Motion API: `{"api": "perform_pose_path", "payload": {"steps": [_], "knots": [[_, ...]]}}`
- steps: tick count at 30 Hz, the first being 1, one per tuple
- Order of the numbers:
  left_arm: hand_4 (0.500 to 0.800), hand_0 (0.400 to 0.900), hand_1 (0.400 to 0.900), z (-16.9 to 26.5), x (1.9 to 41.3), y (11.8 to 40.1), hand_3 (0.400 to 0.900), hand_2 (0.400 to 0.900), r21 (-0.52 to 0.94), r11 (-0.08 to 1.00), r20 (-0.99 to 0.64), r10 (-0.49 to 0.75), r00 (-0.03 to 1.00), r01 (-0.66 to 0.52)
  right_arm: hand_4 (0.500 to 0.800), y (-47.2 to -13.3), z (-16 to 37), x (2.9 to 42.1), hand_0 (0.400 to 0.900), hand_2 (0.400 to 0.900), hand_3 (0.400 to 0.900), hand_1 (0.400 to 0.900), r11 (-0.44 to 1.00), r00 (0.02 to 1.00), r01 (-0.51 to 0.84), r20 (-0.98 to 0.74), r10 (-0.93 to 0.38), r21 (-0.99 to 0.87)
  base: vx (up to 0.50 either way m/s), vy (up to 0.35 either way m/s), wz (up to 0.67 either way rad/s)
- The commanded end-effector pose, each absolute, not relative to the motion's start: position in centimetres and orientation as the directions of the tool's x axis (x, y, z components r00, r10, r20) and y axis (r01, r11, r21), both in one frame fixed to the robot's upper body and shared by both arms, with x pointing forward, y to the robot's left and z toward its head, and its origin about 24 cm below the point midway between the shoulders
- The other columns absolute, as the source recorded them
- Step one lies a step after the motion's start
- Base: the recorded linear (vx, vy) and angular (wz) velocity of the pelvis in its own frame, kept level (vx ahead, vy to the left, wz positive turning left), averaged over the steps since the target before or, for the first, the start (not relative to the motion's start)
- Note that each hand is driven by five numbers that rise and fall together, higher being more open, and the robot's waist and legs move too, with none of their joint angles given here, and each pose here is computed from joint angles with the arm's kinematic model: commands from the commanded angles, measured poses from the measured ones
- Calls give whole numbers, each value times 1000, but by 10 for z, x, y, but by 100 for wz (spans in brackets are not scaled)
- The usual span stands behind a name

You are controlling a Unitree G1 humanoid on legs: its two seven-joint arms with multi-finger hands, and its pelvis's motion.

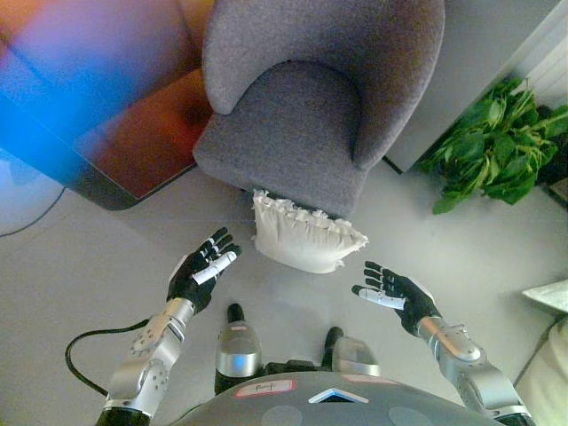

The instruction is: Pick up the pillow and put it on the sofa.

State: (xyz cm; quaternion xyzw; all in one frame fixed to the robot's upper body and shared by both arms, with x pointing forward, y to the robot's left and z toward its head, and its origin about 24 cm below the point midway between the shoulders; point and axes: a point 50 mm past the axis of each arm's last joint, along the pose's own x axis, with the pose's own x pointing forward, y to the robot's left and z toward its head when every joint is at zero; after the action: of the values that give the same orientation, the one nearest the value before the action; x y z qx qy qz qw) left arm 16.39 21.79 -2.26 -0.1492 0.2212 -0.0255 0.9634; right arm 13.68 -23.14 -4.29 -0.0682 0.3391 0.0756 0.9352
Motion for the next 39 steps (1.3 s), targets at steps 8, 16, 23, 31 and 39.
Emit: {"api": "perform_pose_path", "payload": {"steps": [8, 16, 23, 31, 39], "knots": [[800, 900, 900, 12, 178, 241, 900, 900, -156, 984, -305, -132, 943, 87, 800, -222, -25, 162, 900, 900, 900, 900, 937, 842, -239, -535, 69, -256, 237, 225, 16], [800, 900, 900, 18, 190, 243, 900, 900, -150, 983, -307, -149, 940, 107, 800, -218, -30, 160, 900, 900, 900, 900, 917, 836, -290, -539, 104, -273, 157, -152, 19], [800, 900, 900, 18, 191, 238, 900, 900, -177, 978, -292, -161, 943, 113, 800, -229, -21, 156, 900, 900, 900, 900, 874, 860, -281, -508, 47, -396, 219, -288, 48], [800, 900, 900, 37, 208, 233, 900, 900, -147, 976, -187, -187, 964, 160, 800, -249, 14, 198, 900, 900, 900, 900, 681, 961, -145, -265, -76, -718, -25, -185, 33], [800, 900, 900, 76, 237, 216, 900, 900, -136, 957, 38, -252, 967, 255, 800, -258, 70, 257, 900, 900, 900, 900, 543, 996, 63, 20, -85, -837, -283, -20, 21]]}}
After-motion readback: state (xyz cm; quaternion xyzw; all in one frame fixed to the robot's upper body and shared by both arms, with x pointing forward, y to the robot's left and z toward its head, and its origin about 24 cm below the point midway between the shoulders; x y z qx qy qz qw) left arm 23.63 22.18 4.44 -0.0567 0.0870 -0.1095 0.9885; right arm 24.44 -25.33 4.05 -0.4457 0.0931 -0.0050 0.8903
